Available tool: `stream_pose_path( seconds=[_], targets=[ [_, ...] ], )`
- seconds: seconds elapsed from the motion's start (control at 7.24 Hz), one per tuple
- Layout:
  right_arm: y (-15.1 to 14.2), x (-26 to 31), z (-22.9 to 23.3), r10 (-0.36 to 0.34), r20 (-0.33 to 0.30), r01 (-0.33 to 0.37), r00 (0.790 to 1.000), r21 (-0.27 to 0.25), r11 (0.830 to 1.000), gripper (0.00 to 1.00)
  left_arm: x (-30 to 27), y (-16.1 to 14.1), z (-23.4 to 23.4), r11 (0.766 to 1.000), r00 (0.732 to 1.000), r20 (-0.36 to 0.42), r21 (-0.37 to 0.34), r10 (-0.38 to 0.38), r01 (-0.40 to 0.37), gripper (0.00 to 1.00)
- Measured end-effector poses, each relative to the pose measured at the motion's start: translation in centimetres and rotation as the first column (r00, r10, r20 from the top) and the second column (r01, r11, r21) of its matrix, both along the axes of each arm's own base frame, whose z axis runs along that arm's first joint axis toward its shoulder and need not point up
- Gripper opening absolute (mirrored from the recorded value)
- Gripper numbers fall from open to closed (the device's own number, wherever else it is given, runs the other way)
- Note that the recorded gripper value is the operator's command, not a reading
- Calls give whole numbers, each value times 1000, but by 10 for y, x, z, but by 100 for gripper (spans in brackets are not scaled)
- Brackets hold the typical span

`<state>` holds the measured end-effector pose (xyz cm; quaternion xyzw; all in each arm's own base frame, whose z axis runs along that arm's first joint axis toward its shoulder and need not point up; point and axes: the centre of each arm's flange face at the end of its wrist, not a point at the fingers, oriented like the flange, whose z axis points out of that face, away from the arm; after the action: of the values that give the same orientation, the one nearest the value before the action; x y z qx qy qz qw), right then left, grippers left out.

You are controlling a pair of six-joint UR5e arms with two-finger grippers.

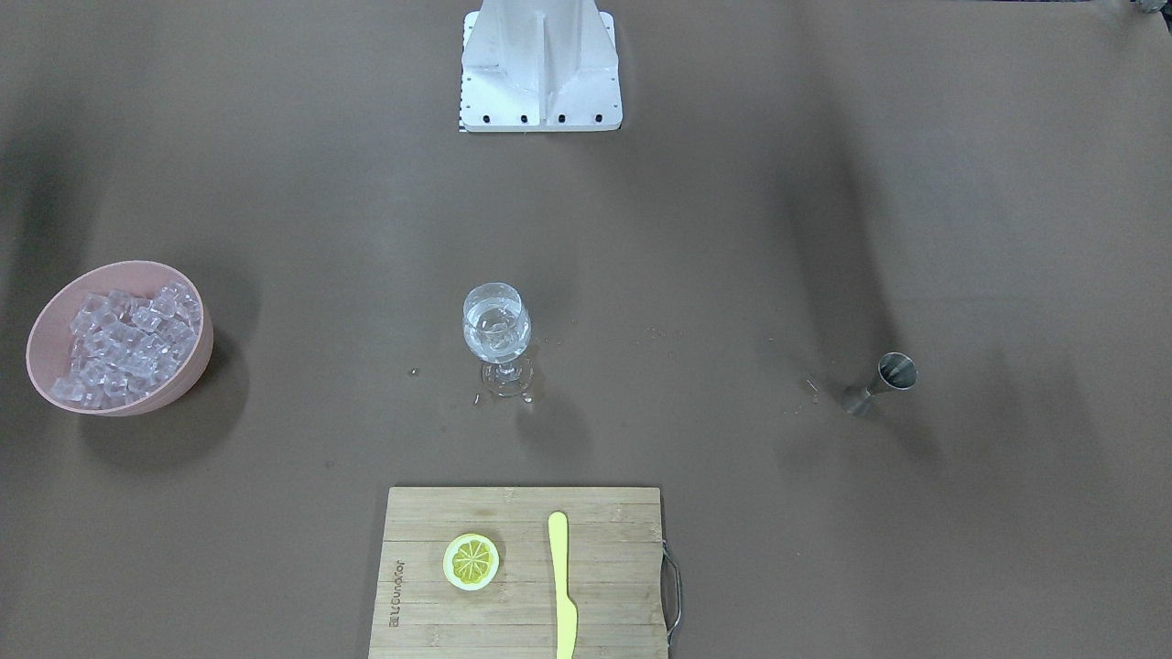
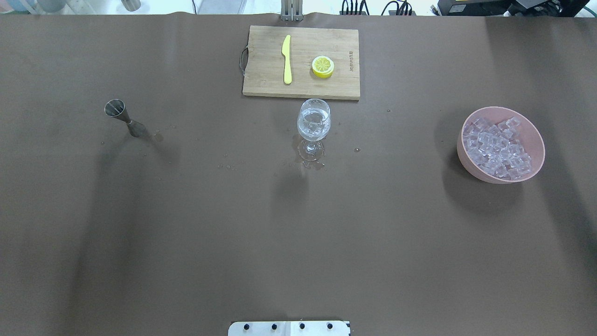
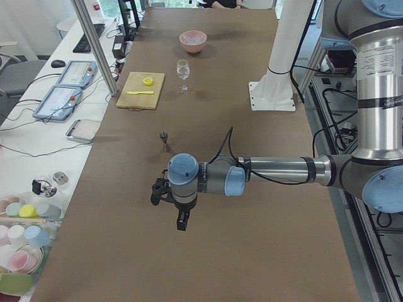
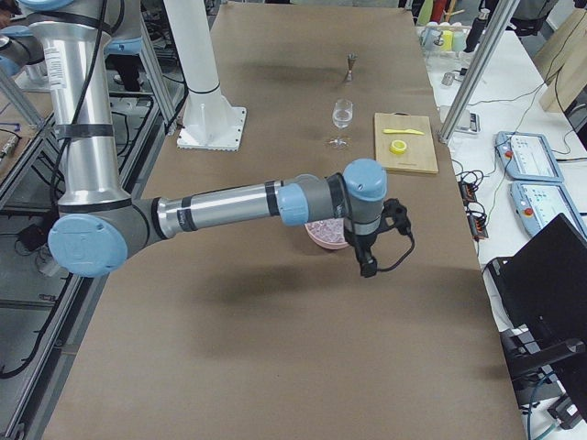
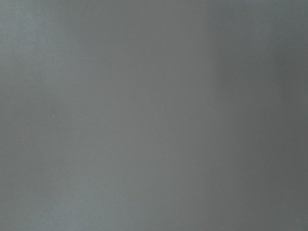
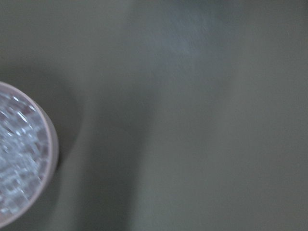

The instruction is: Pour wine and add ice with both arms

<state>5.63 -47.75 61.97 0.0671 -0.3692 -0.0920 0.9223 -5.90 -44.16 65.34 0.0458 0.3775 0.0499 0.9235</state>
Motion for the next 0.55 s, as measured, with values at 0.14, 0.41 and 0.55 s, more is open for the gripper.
stream_pose_path(
  seconds=[0.14,0.41,0.55],
  targets=[
    [33,6,35,11,-7,-11,1000,-70,997,100,0,0,0,1000,1000,0,0,0,0,98],
    [58,13,57,26,-26,-29,999,-119,992,100,0,1,1,1000,1000,0,-1,1,-1,98],
    [59,15,61,27,-34,-31,999,-124,992,100,0,1,1,1000,1000,0,-2,1,-1,98]
  ],
)
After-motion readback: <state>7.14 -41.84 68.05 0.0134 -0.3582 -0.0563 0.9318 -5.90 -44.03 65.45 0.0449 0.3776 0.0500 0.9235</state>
